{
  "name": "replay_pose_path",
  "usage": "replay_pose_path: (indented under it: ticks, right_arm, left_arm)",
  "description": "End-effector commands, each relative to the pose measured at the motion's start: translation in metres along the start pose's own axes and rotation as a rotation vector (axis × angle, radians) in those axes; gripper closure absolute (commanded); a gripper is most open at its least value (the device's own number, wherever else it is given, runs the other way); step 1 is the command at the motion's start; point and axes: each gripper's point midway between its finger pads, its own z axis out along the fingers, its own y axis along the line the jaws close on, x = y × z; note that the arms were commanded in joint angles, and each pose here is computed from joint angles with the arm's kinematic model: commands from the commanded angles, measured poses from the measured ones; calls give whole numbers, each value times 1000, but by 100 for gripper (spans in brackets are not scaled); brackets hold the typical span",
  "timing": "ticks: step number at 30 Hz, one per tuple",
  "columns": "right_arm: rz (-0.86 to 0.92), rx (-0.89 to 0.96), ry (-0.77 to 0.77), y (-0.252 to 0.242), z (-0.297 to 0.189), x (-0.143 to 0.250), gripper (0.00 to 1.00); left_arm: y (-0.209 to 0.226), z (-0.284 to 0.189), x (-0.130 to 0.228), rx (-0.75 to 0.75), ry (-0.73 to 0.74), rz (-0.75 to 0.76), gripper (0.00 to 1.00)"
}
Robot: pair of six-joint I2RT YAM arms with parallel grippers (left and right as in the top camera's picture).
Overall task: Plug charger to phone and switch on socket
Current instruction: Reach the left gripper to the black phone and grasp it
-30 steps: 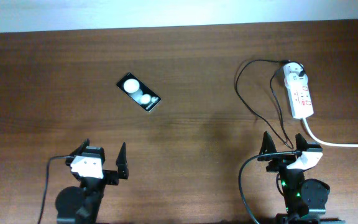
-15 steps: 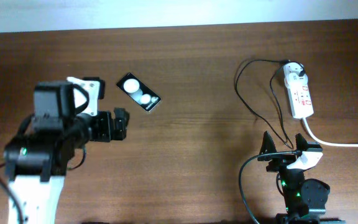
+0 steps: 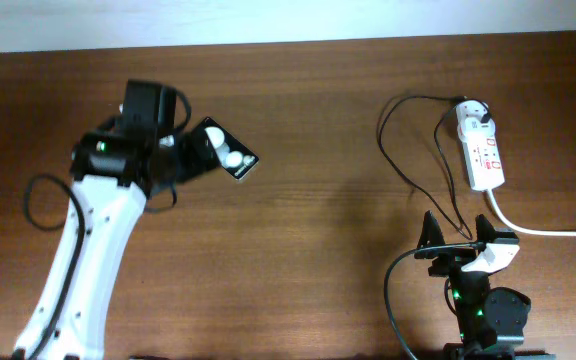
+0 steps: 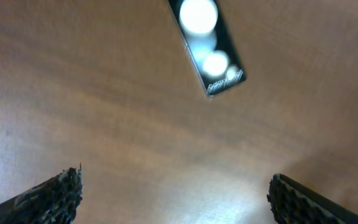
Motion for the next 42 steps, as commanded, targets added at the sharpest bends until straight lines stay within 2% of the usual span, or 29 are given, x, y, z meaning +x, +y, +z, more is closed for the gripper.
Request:
replay_pose_path:
  ticks: [1, 3, 6, 10, 18, 24, 28, 34, 42]
  right_arm:
    - [-10, 10, 1, -2, 0, 2, 1]
    - [-10, 10, 1, -2, 0, 2, 1]
    - [-10, 10, 1, -2, 0, 2, 1]
    - [-10, 10, 1, -2, 0, 2, 1]
    - [-10, 10, 1, -2, 0, 2, 1]
    - [-10, 10, 1, -2, 0, 2, 1]
    - [-10, 10, 1, -2, 0, 2, 1]
    - [-10, 10, 1, -2, 0, 2, 1]
    - [-10, 10, 1, -2, 0, 2, 1]
  left_arm:
    - [-22, 9, -44, -12, -48, -32, 0]
    - [-33, 29, -69, -38, -52, -85, 1]
    - [-29, 66, -67, -100, -10, -216, 1]
    - [-48, 131, -75, -53, 17, -222, 1]
    - [-44, 197, -62, -96, 82, -229, 1]
    - [-52, 204, -56, -127, 55, -297, 1]
    - [-51, 207, -54, -180, 18, -271, 1]
    - [-43, 233, -39, -225, 59, -314, 1]
    - [-43, 238, -41, -222, 51, -315, 1]
